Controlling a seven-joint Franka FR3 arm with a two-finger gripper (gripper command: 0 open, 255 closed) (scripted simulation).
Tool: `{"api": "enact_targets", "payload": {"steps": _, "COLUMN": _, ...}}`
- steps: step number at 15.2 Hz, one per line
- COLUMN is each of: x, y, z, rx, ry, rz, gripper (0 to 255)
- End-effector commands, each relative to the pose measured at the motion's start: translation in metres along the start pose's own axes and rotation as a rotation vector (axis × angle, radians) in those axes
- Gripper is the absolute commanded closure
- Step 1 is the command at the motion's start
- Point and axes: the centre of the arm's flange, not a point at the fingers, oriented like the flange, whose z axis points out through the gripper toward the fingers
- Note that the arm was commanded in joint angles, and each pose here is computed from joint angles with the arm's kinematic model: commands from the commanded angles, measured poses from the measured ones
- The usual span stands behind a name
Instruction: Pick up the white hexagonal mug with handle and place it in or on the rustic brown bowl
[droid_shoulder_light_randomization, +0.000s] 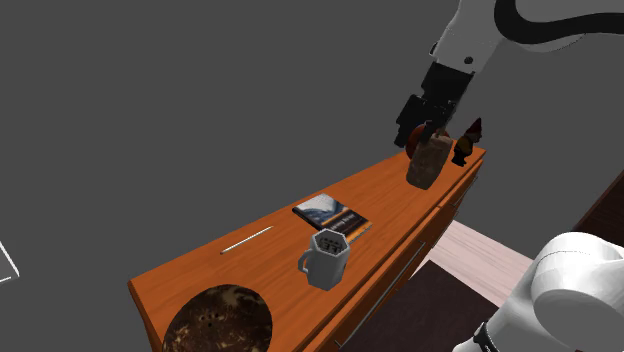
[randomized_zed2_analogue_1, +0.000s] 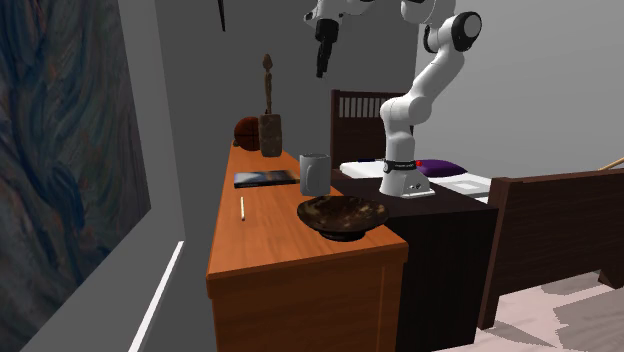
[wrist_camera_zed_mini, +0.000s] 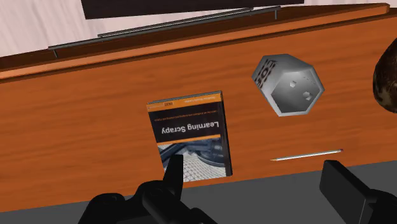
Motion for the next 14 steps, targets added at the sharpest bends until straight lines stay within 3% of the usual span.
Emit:
{"api": "enact_targets", "payload": {"steps": 1, "x": 0.000, "y": 0.000, "z": 0.000, "rx": 0.000, "ry": 0.000, "rz": 0.000, "gripper": 0}}
{"api": "enact_targets", "payload": {"steps": 14, "x": 0.010, "y": -0.067, "z": 0.162, "rx": -0.056, "ry": -0.064, "rz": 0.033, "gripper": 0}}
